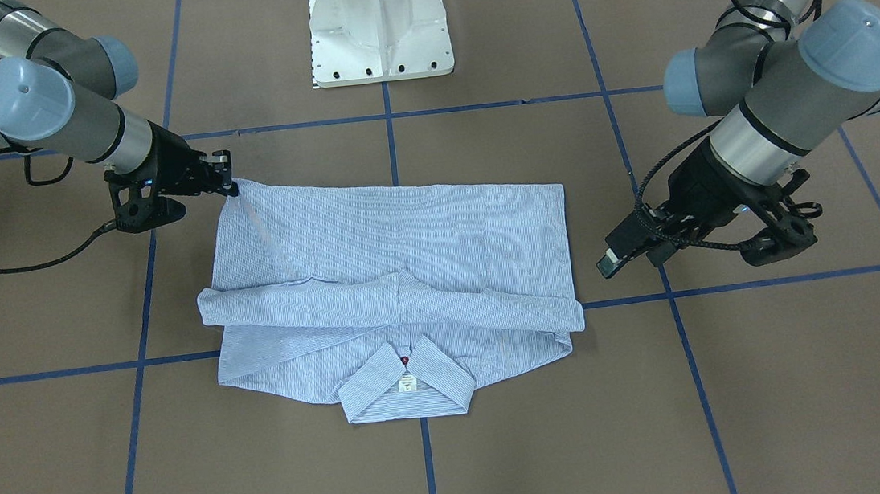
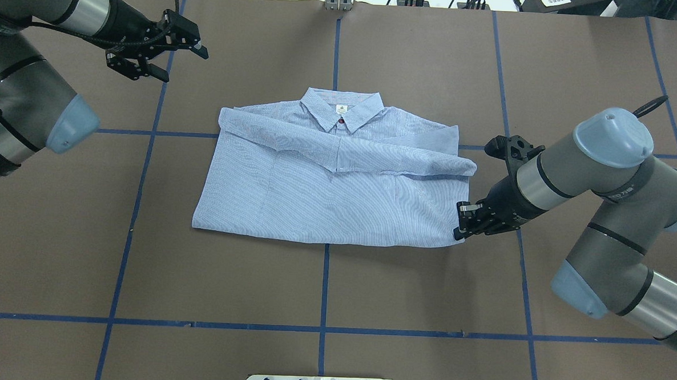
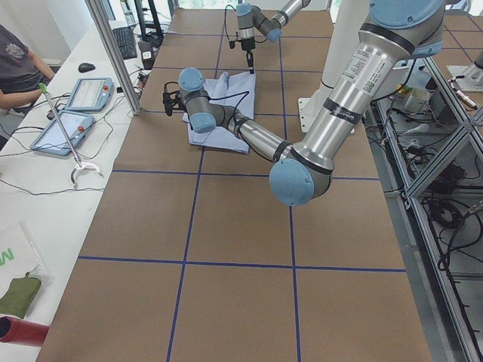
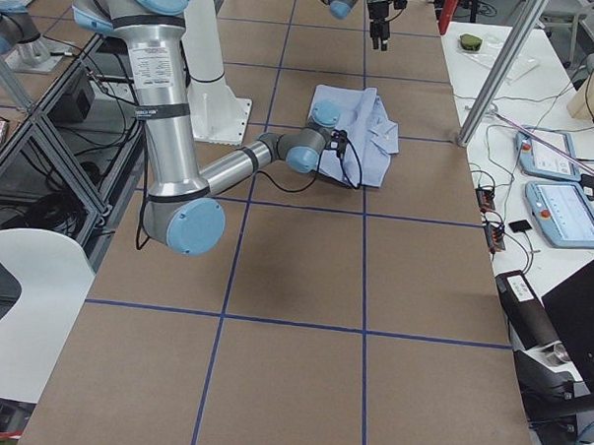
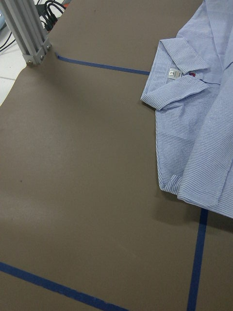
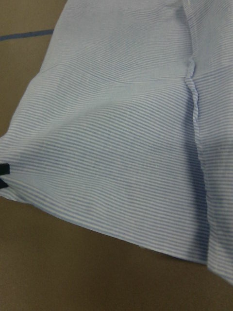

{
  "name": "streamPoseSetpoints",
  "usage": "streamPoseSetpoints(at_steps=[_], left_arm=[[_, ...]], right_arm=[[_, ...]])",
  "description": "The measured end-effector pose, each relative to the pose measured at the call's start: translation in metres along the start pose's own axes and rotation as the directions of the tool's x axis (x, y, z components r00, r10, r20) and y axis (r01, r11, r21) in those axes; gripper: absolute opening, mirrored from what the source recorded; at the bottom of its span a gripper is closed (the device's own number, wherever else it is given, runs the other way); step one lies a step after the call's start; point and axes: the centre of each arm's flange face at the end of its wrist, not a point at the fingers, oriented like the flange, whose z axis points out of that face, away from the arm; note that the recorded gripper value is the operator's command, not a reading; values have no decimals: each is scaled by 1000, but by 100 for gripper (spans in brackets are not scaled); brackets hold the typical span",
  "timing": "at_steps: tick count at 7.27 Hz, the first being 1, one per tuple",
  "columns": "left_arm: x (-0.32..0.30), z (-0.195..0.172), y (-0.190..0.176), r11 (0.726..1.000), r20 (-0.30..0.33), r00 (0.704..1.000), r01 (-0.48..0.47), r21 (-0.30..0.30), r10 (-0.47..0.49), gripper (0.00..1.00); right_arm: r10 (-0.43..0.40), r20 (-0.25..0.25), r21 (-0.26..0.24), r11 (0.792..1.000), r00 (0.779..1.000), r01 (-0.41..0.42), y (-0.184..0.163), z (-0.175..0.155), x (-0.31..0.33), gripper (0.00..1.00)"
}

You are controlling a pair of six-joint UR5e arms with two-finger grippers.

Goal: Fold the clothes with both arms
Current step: 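Grip the shirt side edge with the right gripper and drag it toward the robot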

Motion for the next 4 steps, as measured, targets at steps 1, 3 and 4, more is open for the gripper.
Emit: streamPoseSetpoints(at_steps=[1, 3, 4], left_arm=[[1, -1, 1, 1000, 1, 1000, 1, 0, -1, 99], [3, -3, 2, 1000, -1, 1000, 0, 1, 0, 99], [3, -3, 2, 1000, -3, 1000, 1, 2, -1, 99]], right_arm=[[9, -1, -20, 1000, 1000, -9, 19, 1, 3, 0], [15, -26, -73, 997, 1000, -17, 74, -7, 31, 0], [29, -47, -111, 993, 998, -34, 104, -12, 47, 0]])
